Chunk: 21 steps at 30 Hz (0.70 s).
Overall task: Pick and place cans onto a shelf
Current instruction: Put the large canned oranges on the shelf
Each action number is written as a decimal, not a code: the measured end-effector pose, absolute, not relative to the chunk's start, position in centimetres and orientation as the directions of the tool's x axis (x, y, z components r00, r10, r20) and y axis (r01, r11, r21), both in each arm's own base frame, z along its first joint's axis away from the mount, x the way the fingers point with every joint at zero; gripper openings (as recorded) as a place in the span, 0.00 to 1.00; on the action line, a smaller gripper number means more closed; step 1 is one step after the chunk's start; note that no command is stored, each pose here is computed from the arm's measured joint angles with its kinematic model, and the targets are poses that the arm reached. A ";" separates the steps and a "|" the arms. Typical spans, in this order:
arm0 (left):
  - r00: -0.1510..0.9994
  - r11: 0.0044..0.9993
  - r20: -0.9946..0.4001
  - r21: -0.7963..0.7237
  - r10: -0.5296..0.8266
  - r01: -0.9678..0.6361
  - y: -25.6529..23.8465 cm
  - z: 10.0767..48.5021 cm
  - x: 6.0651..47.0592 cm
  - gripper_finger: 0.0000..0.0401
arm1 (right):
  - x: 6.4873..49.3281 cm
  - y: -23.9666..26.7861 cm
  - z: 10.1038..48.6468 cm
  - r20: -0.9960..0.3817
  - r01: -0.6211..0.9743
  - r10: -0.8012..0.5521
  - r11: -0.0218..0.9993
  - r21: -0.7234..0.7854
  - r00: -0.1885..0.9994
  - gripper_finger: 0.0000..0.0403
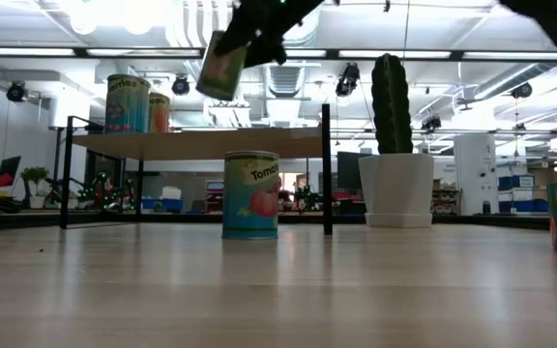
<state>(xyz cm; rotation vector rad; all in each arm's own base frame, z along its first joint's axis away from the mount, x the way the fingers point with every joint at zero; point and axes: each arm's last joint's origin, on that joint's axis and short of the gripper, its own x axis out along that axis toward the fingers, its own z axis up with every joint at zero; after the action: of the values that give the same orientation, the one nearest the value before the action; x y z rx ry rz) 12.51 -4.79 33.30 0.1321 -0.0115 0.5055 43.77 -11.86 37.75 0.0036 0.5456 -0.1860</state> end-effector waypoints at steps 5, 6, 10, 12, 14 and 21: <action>0.874 0.866 0.048 0.113 0.484 -0.487 -4.8 33.4 12.5 0.11 | 45.6 -14.7 36.4 -0.517 0.183 -0.206 0.978 -0.096 0.831 0.74; 0.871 0.864 0.048 0.113 0.488 -0.490 -4.8 33.4 12.6 0.11 | 46.0 -15.1 36.0 -0.520 0.184 -0.210 0.978 -0.102 0.828 0.74; 0.870 0.864 0.056 0.099 0.491 -0.494 -4.8 33.5 12.5 0.11 | 47.3 -16.2 35.1 -0.515 0.189 -0.221 0.975 -0.114 0.828 0.74; 0.869 0.863 0.058 0.103 0.491 -0.495 -4.7 33.6 12.4 0.11 | 47.7 -16.5 34.7 -0.506 0.194 -0.226 0.974 -0.115 0.832 0.74; 0.869 0.861 0.061 0.118 0.491 -0.495 -4.6 33.6 12.3 0.11 | 47.8 -16.8 34.6 -0.495 0.204 -0.236 0.972 -0.119 0.836 0.74; 0.868 0.858 0.066 0.128 0.493 -0.497 -4.5 33.8 12.1 0.11 | 47.7 -17.6 34.6 -0.485 0.244 -0.279 0.960 -0.134 0.829 0.74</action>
<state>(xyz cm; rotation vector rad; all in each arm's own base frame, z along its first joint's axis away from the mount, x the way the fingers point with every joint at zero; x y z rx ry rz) 12.13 -4.53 33.75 0.1423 -0.0310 0.5196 47.71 -17.55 34.58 -0.0673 0.5251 -0.2779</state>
